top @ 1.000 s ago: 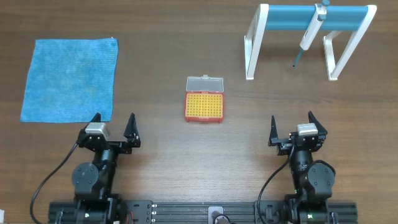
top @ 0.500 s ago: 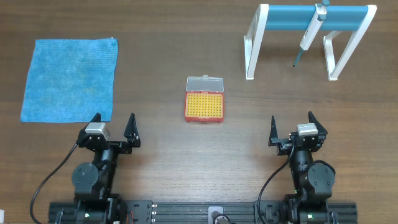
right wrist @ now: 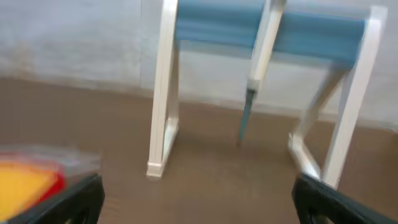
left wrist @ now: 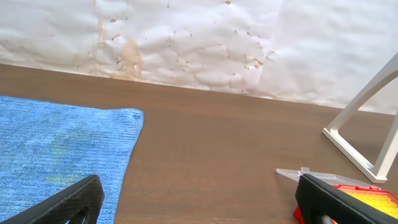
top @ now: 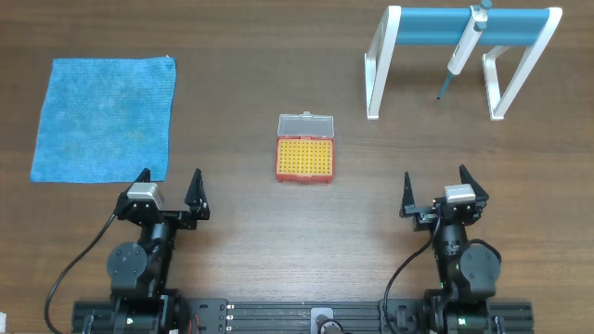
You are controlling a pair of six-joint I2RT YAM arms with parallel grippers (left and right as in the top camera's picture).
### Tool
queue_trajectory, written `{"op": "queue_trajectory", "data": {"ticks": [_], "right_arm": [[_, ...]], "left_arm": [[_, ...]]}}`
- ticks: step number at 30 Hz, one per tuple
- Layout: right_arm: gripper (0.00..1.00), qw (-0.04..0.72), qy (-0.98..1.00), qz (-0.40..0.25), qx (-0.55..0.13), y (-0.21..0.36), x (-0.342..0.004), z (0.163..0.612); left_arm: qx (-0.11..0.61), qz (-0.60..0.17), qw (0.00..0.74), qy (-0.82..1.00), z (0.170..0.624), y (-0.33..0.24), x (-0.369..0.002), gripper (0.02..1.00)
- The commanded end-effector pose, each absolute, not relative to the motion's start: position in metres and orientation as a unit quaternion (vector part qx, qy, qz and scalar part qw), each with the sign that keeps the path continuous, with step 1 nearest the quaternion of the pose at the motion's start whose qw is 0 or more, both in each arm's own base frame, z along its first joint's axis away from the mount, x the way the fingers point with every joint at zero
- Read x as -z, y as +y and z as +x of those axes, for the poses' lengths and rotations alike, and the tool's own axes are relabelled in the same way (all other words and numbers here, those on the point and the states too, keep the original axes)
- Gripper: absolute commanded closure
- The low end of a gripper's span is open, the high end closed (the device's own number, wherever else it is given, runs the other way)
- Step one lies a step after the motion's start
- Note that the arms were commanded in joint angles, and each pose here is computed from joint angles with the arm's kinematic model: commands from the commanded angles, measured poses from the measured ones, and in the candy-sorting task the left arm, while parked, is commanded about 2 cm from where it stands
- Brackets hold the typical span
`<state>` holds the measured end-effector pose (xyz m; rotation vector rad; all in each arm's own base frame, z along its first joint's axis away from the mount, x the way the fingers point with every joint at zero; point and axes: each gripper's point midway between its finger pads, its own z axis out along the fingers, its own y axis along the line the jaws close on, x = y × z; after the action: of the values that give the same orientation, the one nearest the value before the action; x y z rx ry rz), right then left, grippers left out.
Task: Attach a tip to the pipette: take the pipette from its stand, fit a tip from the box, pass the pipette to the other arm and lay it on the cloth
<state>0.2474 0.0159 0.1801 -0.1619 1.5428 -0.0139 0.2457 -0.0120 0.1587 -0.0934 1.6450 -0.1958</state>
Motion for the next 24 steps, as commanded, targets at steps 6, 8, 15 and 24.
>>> {"op": "queue_trajectory", "data": {"ticks": [6, 8, 15, 24], "right_arm": [[0.025, 0.729, 0.684, 0.025, 0.018, -0.034, -0.242, 0.332], [0.025, 0.717, 0.696, 0.017, 0.008, -0.034, -0.233, 0.361], [0.025, 0.689, 0.724, 0.013, -0.014, -0.039, -0.192, 0.434], [0.025, 0.677, 0.736, 0.027, -0.003, -0.051, -0.172, 0.478]], "left_arm": [[0.078, -0.039, 0.676, 0.732, 0.246, -0.011, -0.157, 0.023], [0.078, -0.039, 0.676, 0.731, 0.246, -0.011, -0.157, 0.023], [0.078, -0.039, 0.676, 0.731, 0.246, -0.011, -0.157, 0.020], [0.078, -0.039, 0.676, 0.731, 0.246, -0.011, -0.157, 0.023]]}}
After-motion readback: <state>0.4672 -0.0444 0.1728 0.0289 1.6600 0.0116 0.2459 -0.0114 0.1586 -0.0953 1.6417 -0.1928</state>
